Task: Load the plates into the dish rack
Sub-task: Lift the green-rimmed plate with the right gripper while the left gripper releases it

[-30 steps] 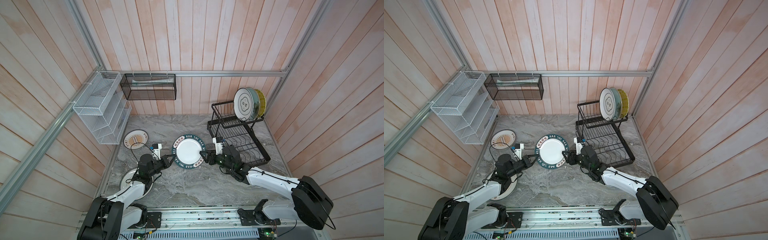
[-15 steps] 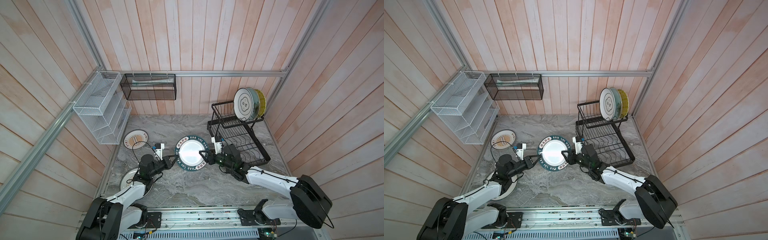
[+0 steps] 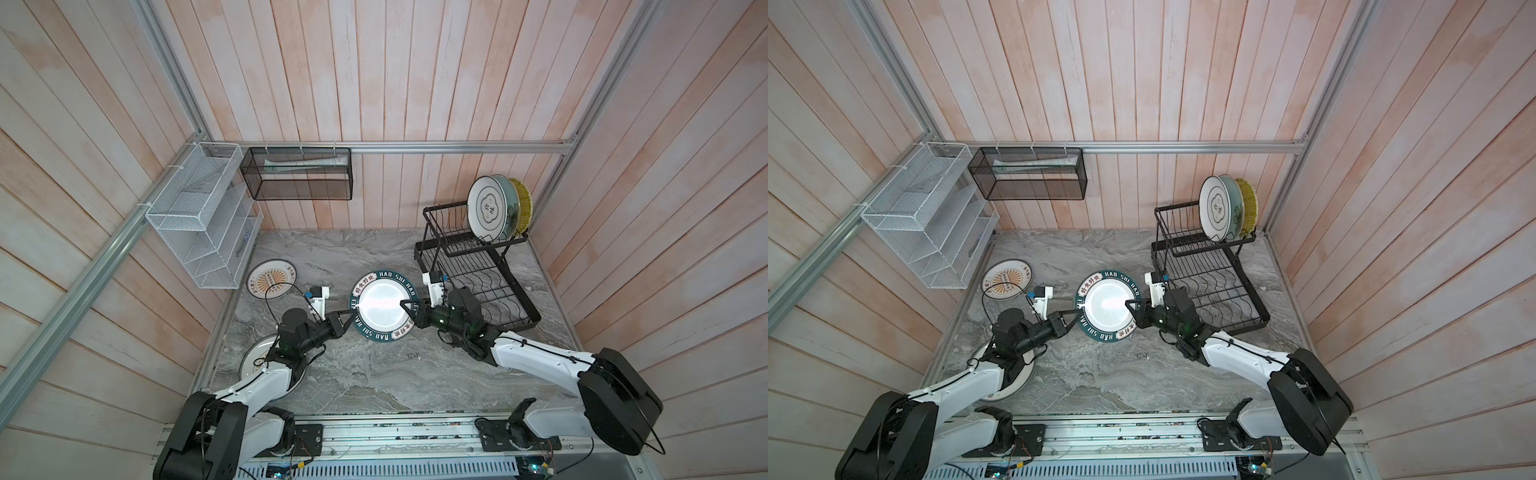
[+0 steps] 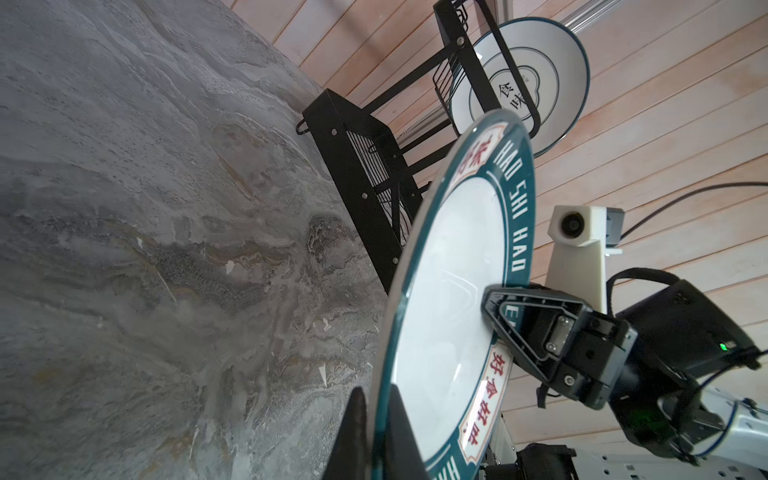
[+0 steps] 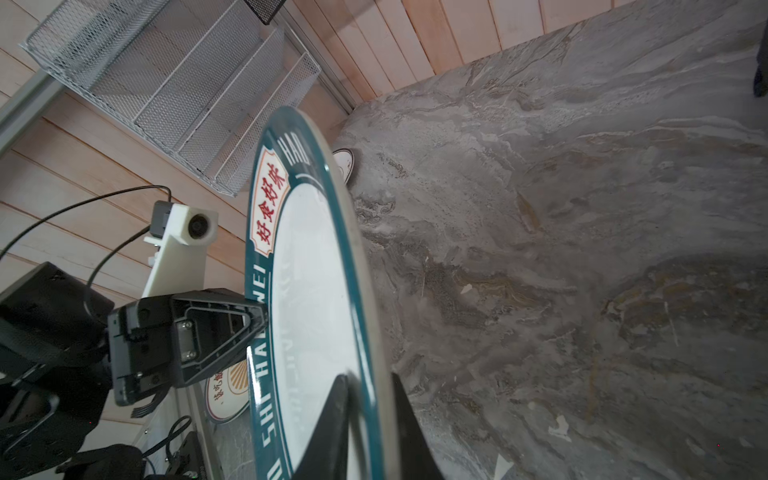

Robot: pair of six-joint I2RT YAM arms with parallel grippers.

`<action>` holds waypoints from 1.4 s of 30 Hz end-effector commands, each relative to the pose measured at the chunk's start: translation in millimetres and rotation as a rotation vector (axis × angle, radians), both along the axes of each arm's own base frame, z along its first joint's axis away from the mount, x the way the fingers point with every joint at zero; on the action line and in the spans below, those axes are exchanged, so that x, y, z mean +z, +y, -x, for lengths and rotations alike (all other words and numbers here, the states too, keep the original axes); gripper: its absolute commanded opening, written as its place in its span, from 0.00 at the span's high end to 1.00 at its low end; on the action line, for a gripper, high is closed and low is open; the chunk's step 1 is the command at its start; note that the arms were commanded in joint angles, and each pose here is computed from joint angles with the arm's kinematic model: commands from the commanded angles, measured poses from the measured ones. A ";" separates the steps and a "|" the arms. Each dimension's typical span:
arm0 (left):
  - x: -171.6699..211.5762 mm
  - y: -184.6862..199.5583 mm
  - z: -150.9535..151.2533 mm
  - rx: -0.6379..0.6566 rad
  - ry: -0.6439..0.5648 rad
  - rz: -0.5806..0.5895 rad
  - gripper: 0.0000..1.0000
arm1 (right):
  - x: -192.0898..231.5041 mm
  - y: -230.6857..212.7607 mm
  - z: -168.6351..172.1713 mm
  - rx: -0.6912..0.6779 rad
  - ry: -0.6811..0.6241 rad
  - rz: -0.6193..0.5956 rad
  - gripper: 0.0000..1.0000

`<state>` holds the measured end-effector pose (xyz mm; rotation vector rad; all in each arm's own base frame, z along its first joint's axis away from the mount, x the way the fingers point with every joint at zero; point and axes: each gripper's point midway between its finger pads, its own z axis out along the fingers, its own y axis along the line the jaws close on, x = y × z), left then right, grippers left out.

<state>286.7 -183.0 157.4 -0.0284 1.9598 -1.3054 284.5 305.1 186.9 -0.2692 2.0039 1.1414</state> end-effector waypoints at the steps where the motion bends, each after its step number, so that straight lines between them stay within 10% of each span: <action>1: 19.7 -8.6 -1.1 -0.044 -0.077 0.009 1.00 | 14.5 6.3 0.4 0.027 -0.054 -0.015 0.89; 8: 18.8 -11.3 -1.8 -0.063 -0.062 -0.002 1.00 | 14.9 2.8 -1.4 0.011 -0.047 -0.024 1.00; 19: 25.2 -11.9 -1.8 -0.066 -0.067 0.002 0.72 | 16.3 -7.0 -2.6 -0.019 -0.053 -0.024 1.00; 42: 39.6 -7.1 -0.8 -0.040 -0.096 -0.027 0.71 | 97.7 -53.2 -18.0 -0.105 -0.268 -0.013 1.00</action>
